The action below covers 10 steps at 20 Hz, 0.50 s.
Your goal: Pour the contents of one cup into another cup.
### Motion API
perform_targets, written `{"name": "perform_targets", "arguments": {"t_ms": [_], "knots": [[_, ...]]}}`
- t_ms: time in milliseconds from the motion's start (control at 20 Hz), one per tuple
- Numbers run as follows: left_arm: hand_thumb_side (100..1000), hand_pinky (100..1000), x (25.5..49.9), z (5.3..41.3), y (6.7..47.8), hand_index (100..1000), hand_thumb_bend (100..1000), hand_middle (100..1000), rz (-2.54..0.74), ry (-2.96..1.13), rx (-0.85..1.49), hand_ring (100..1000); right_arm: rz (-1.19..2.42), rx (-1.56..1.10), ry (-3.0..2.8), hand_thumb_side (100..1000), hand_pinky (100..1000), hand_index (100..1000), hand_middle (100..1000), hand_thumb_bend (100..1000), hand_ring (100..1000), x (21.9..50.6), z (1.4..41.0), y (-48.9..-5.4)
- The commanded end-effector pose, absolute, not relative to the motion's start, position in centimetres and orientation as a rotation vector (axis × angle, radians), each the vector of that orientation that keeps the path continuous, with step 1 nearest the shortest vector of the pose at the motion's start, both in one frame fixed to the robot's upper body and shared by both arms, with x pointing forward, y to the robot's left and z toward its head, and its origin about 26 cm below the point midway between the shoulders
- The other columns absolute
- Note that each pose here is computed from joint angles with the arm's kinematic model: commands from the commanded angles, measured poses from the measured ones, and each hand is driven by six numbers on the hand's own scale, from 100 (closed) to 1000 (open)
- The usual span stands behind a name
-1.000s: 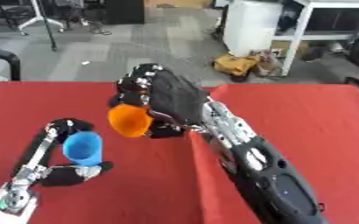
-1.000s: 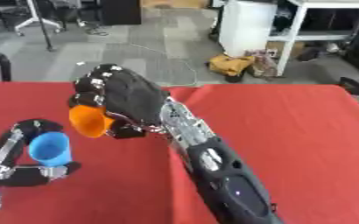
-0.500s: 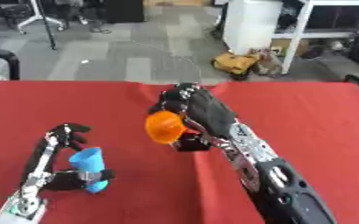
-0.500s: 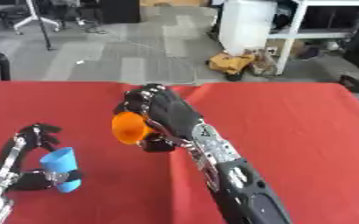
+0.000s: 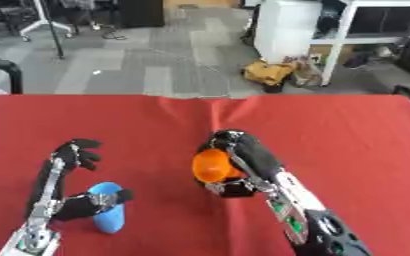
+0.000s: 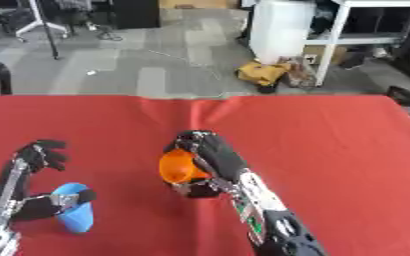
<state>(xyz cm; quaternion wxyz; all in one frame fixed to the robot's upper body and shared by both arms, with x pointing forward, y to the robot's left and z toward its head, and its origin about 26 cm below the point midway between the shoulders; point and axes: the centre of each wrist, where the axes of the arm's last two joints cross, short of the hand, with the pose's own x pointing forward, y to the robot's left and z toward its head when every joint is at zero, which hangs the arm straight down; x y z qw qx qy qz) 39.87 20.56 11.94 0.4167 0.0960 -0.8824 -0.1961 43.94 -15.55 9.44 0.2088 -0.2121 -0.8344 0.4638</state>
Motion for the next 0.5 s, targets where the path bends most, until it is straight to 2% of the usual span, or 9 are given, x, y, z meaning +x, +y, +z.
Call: {"name": "perform_targets", "arguments": {"t_ms": [50, 100, 200, 300, 500], "knots": [[292, 548, 39.3, 14.2, 20.6, 728, 1000, 659, -0.507, -2.282, 0.209, 599, 1.296, -0.556, -2.284, 257, 680, 506, 441, 481, 451, 44.2, 9.7, -16.4], [294, 548, 39.1, 14.5, 20.5, 729, 1000, 659, -0.507, -2.289, 0.195, 598, 1.300, -0.538, -2.270, 321, 700, 556, 478, 519, 481, 44.2, 9.6, -16.5], [301, 545, 38.6, 14.9, 20.5, 729, 1000, 656, -0.500, -2.294, 0.168, 594, 1.301, -0.509, -2.251, 414, 790, 714, 596, 597, 580, 44.1, 9.5, -16.7], [299, 546, 38.2, 15.2, 20.6, 729, 1000, 654, -0.485, -2.296, 0.143, 592, 1.287, -0.488, -2.238, 434, 847, 792, 671, 629, 641, 44.0, 9.6, -17.1], [296, 547, 37.1, 15.9, 20.9, 729, 1000, 652, -0.453, -2.305, 0.107, 591, 1.222, -0.478, -2.228, 430, 897, 841, 750, 661, 693, 43.8, 10.8, -18.1]]}}
